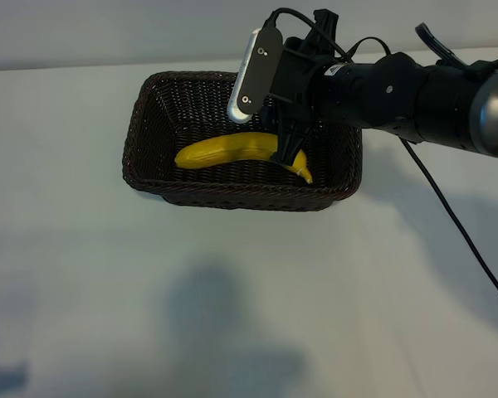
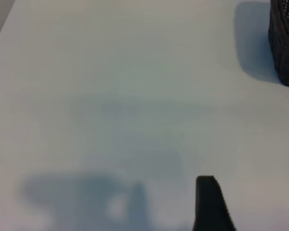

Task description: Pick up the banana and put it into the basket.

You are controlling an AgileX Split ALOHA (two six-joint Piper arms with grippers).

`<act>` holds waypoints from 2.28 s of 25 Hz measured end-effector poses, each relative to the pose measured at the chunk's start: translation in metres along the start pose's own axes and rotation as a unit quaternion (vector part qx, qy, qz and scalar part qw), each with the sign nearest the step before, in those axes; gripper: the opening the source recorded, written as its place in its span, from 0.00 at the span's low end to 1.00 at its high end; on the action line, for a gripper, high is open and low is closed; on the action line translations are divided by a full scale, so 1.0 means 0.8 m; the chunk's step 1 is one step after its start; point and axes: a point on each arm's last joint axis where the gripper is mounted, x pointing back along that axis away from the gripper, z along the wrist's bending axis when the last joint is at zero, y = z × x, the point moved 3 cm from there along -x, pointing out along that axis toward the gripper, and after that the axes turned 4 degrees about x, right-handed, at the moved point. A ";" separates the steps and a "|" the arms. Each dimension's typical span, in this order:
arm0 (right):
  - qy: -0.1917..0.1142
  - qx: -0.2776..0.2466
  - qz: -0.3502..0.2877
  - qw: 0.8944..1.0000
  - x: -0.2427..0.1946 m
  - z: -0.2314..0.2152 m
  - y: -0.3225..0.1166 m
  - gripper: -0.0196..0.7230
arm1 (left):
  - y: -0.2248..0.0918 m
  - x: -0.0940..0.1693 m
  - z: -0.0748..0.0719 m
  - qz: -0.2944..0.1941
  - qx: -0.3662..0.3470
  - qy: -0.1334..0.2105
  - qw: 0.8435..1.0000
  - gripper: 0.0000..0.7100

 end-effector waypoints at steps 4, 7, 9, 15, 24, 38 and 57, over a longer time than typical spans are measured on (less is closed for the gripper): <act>-0.006 -0.007 0.001 1.000 0.001 -0.003 0.000 0.76 | 0.000 0.000 0.000 0.000 0.000 0.000 1.000 0.63; -0.014 -0.036 0.005 0.999 0.001 -0.009 -0.006 0.76 | 0.000 0.000 0.000 0.000 0.000 0.000 1.000 0.63; -0.021 -0.060 0.011 0.998 0.002 -0.017 -0.014 0.76 | 0.000 0.000 0.000 0.000 0.000 0.000 1.000 0.63; -0.047 -0.114 0.035 0.992 0.005 -0.045 -0.047 0.76 | 0.000 0.000 0.000 0.000 0.000 0.000 1.000 0.63; -0.086 -0.184 0.081 0.976 0.015 -0.081 -0.113 0.75 | 0.000 0.000 0.000 0.000 0.000 0.000 1.000 0.63; -0.151 -0.331 0.134 0.922 0.052 -0.126 -0.210 0.73 | 0.000 0.000 0.000 0.000 -0.002 0.000 1.000 0.63; -0.030 -0.497 0.146 0.855 0.110 -0.125 -0.273 0.73 | 0.000 0.000 0.000 0.000 -0.002 0.000 1.000 0.63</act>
